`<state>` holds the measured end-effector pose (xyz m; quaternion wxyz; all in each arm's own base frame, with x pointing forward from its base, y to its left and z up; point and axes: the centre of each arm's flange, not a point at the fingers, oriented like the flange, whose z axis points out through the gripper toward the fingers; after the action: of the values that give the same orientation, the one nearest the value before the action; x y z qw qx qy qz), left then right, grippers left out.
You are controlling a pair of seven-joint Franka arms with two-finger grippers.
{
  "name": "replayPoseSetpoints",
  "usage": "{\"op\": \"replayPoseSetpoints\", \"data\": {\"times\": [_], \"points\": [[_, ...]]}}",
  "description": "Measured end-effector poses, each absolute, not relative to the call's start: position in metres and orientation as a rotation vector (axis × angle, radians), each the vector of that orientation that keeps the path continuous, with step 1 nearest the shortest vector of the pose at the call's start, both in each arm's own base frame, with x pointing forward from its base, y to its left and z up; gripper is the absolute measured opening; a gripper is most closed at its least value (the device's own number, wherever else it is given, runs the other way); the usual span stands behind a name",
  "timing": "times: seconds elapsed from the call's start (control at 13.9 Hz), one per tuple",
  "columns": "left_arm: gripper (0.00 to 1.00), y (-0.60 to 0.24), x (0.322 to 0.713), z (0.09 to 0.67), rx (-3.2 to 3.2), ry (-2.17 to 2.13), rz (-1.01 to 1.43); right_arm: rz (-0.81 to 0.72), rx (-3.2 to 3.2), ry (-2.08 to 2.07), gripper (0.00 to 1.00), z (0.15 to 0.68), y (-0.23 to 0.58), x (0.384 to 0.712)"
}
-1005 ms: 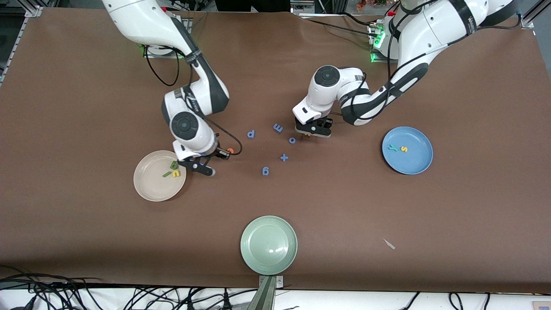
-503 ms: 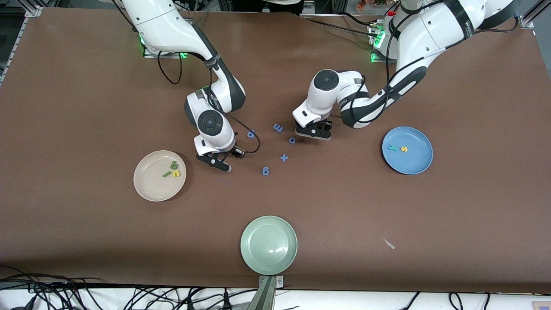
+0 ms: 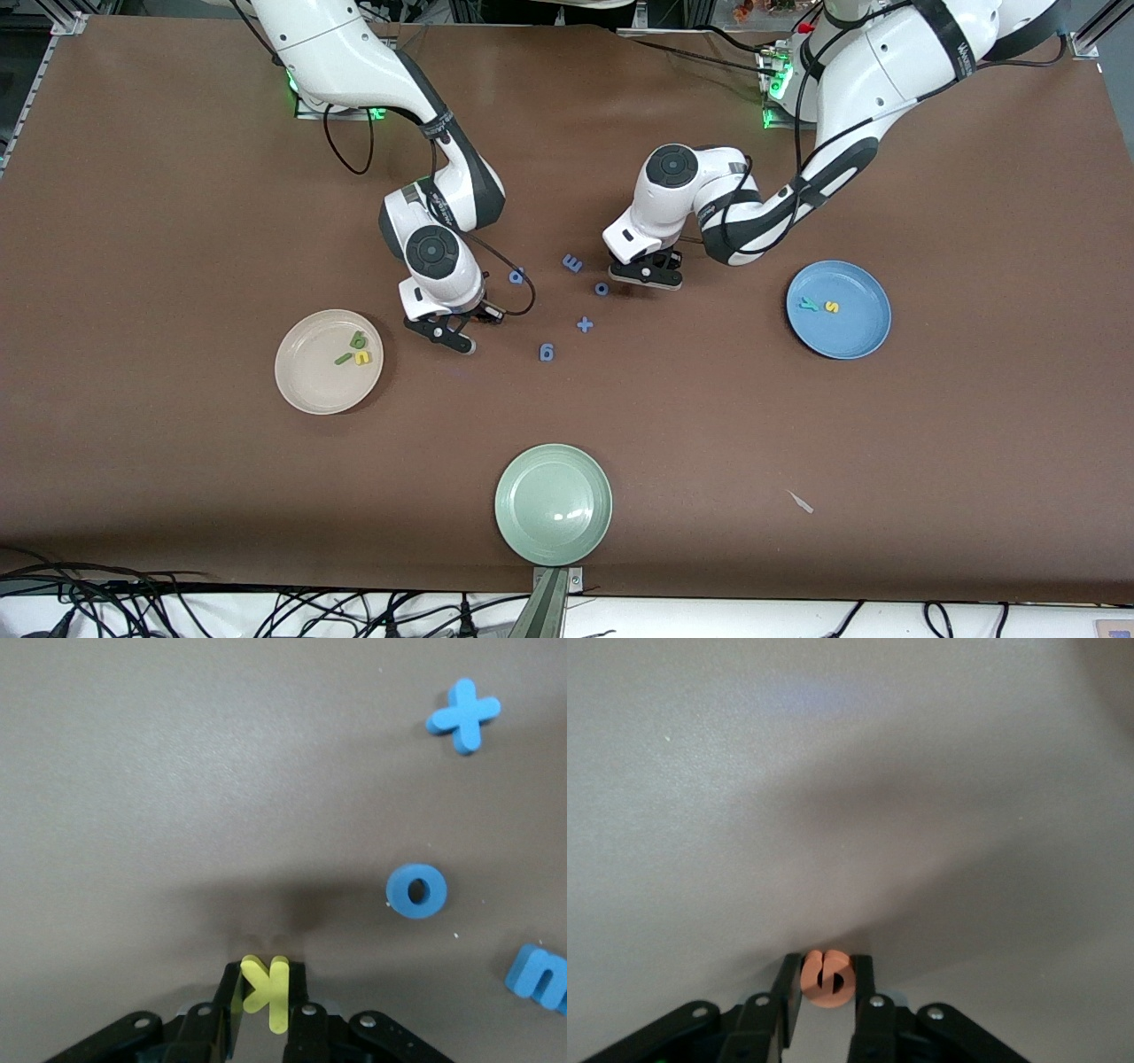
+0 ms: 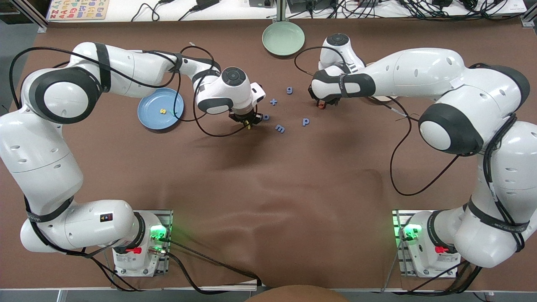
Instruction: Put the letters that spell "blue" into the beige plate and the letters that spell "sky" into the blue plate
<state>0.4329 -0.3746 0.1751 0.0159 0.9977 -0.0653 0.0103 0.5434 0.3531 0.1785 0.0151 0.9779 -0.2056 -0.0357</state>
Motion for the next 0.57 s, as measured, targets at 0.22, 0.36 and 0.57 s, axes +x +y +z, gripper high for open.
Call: {"op": "replayPoseSetpoints", "data": {"times": [0.22,0.36,0.57], "points": [[0.24,-0.355,0.456,0.185,3.113,-0.040,0.013,-0.107,3.034,-0.583,0.28,0.181,0.336,0.553],[0.24,-0.329,0.478,0.212,3.129,0.070,-0.009,-0.162,3.000,-0.444,0.28,0.201,0.300,0.573],[0.24,-0.268,0.513,0.265,3.139,0.237,-0.002,-0.218,2.962,-0.200,0.28,0.242,0.224,0.604]]}}
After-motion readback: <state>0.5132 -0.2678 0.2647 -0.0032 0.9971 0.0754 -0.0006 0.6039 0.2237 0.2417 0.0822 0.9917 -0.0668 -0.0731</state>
